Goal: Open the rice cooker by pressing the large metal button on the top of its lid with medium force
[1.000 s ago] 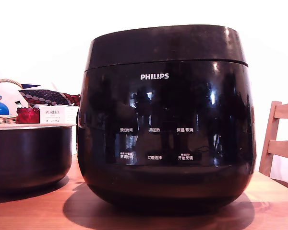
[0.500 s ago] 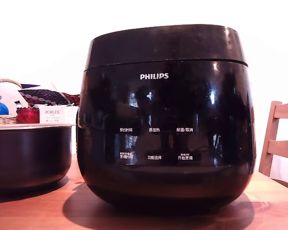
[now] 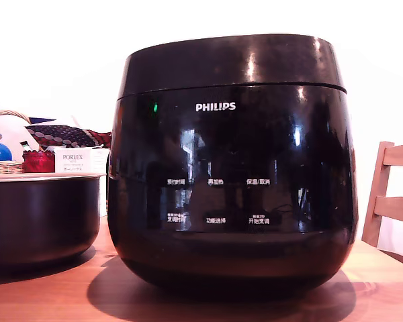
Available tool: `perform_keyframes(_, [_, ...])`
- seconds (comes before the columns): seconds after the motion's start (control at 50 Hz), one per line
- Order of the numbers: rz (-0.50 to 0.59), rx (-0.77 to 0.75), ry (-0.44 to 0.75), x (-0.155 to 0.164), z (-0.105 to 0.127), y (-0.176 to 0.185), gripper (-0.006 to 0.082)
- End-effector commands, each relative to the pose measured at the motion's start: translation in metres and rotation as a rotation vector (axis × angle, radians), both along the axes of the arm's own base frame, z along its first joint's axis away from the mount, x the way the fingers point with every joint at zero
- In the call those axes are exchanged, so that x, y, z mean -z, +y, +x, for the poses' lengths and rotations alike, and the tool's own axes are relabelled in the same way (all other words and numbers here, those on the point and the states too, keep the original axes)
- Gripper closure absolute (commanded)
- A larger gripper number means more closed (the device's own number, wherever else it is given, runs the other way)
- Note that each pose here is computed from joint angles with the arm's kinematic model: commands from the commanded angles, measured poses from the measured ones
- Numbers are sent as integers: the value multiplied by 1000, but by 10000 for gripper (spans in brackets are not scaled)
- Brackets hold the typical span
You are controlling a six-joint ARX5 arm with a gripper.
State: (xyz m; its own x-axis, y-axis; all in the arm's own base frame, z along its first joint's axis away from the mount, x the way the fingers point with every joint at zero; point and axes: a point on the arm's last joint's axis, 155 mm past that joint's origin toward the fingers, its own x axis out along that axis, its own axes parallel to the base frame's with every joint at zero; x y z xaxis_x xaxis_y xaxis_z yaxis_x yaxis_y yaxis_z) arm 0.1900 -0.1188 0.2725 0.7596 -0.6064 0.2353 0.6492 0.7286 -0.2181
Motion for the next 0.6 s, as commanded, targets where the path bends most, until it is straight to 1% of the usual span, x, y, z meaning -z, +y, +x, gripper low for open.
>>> perform_keyframes(0.0, [11, 60, 33, 1, -3, -10, 786])
perform_keyframes(0.1, [27, 150, 43, -8, -12, -25, 786])
perform_keyframes(0.18, [40, 206, 63, -13, -15, -34, 786])
perform_keyframes(0.32, [65, 284, 118, -14, -10, -50, 786])
perform_keyframes(0.34, [108, 283, 82, -15, -9, -53, 786])
perform_keyframes(0.36, [111, 292, 96, -14, -7, -55, 786])
perform_keyframes(0.4, [149, 298, 80, -13, -4, -59, 786])
perform_keyframes(0.44, [155, 321, 96, -13, -2, -66, 786])
perform_keyframes(0.46, [175, 326, 80, -13, -1, -68, 786])
perform_keyframes(0.58, [206, 380, 64, -14, 5, -87, 786])
